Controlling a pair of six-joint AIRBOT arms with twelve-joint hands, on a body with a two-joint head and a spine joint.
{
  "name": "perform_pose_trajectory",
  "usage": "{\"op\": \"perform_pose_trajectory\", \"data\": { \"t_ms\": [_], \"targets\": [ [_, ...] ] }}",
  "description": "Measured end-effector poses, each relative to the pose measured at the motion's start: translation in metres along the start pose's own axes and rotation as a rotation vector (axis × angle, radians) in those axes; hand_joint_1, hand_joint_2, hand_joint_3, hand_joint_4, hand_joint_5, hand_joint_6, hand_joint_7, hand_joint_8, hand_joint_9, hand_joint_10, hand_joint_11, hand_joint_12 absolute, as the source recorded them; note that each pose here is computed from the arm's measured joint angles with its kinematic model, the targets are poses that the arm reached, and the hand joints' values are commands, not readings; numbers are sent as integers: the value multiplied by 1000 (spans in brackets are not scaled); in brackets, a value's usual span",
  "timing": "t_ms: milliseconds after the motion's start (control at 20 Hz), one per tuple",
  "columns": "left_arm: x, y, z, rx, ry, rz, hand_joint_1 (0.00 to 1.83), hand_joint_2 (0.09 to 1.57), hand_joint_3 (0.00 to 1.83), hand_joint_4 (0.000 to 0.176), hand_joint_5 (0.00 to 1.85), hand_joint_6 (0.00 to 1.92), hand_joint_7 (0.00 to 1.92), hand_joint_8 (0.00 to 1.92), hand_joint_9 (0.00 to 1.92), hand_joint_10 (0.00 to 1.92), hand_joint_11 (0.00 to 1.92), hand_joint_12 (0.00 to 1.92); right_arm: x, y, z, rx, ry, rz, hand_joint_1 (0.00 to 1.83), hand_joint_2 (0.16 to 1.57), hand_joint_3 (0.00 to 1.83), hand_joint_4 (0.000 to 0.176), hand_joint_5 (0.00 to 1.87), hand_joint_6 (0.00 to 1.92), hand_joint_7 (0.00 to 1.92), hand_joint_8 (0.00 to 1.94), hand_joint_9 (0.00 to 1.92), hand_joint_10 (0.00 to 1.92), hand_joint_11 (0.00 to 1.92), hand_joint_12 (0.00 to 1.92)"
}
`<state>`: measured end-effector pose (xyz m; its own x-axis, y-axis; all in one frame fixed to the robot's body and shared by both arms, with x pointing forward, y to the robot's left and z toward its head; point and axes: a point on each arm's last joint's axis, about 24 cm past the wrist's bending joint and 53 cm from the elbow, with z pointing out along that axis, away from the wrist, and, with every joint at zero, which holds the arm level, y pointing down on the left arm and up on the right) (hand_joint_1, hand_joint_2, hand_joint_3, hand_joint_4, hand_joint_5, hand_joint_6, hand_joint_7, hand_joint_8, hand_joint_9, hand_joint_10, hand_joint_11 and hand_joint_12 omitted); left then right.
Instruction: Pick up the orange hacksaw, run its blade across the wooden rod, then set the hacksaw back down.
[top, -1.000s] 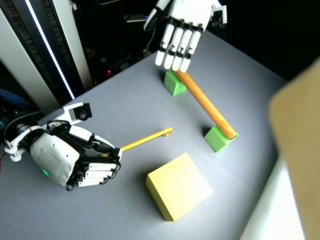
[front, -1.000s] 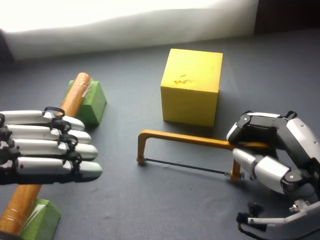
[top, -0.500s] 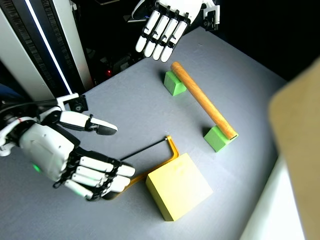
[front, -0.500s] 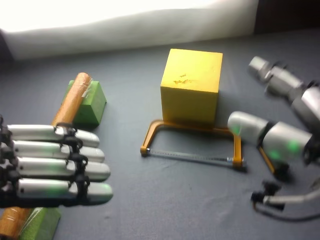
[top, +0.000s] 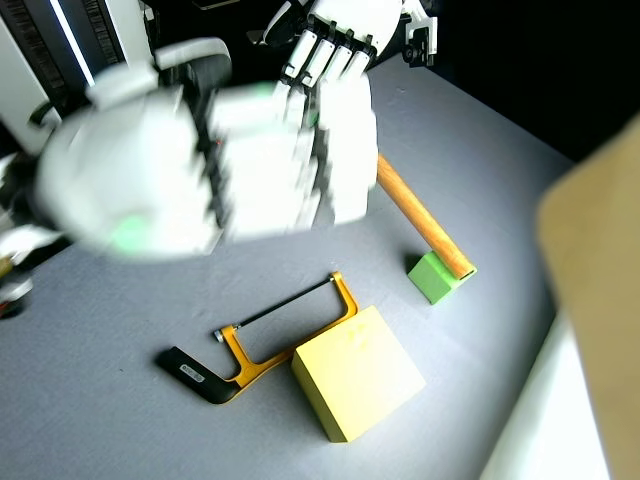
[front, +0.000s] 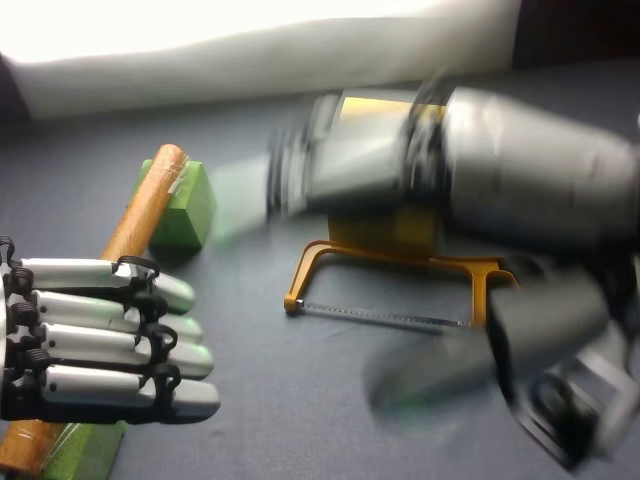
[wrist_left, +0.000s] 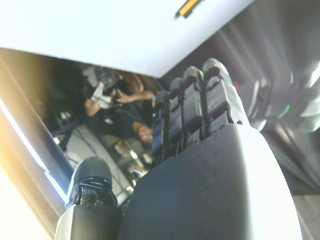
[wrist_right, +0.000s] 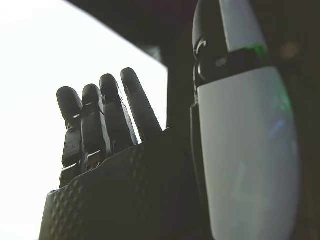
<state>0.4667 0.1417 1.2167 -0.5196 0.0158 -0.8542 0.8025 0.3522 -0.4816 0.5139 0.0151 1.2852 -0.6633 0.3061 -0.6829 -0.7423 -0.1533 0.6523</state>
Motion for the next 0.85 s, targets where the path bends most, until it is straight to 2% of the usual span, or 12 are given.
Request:
{"op": "perform_pose_trajectory", "data": {
  "t_ms": [50,100,150,200,250,300,350,400,450,500,650,850],
  "targets": [
    [0,0,0,0,-1,-1,127,1263,0,0,623,37,699,44,781,141,312,1094,33,2,-6,-54,170,-115,364,1173,1,0,776,614,933,670,865,1112,761,1536],
    [0,0,0,0,-1,-1,162,1265,1,0,747,59,849,74,868,264,399,1170,41,4,-10,-82,222,-183,434,1162,0,0,746,1057,889,1135,905,1383,864,1647],
    [0,0,0,0,0,-2,221,1267,1,0,697,606,872,510,815,825,539,1375,54,10,-19,-150,324,-303,484,1159,2,0,714,1485,873,1631,977,1792,1003,1866],
    [1,-1,1,2,0,-4,228,1287,3,0,594,1328,809,1210,773,1446,633,1745,52,18,-24,-202,366,-343,495,1158,2,0,675,1834,914,1879,1098,1895,1169,1910],
    [1,-2,1,5,1,-3,260,1307,5,0,577,1802,769,1779,841,1826,848,1886,39,28,-26,-254,378,-398,462,1183,1,0,801,1904,1013,1929,1207,1916,1305,1919],
    [1,-2,1,4,2,-3,310,1305,1,0,675,1897,839,1893,932,1902,964,1914,29,37,-28,-302,383,-456,434,1205,4,0,927,1918,1098,1939,1281,1920,1389,1921],
    [1,-2,1,4,0,-4,406,1294,0,0,930,1916,1038,1915,1110,1917,1161,1920,24,42,-30,-341,371,-494,420,1219,6,0,1048,1920,1191,1941,1361,1921,1493,1921],
    [0,-2,1,3,-2,-6,403,1328,8,0,1220,1920,1291,1920,1331,1920,1389,1921,26,44,-32,-359,383,-499,399,1254,10,0,1131,1921,1288,1941,1445,1921,1567,1921],
    [0,-1,1,2,-3,-5,406,1345,9,0,1354,1921,1397,1921,1438,1921,1513,1921,40,40,-39,-385,453,-515,388,1276,12,0,1164,1921,1328,1941,1476,1921,1600,1921],
    [0,-2,2,4,-3,0,386,1384,18,0,1437,1921,1484,1921,1518,1921,1619,1921,45,39,-42,-392,478,-522,387,1314,17,0,1215,1921,1382,1941,1524,1921,1624,1921],
    [-2,-2,1,3,-10,-3,371,1443,3,0,1406,1921,1528,1921,1538,1921,1621,1921,34,45,-38,-397,422,-515,458,1399,11,0,1199,1921,1375,1941,1526,1921,1644,1921],
    [7,-6,0,20,29,27,379,1447,0,0,1323,1921,1456,1921,1486,1921,1565,1921,40,42,-37,-391,425,-534,428,1425,8,0,1176,1921,1335,1941,1489,1921,1606,1921]
  ]
}}
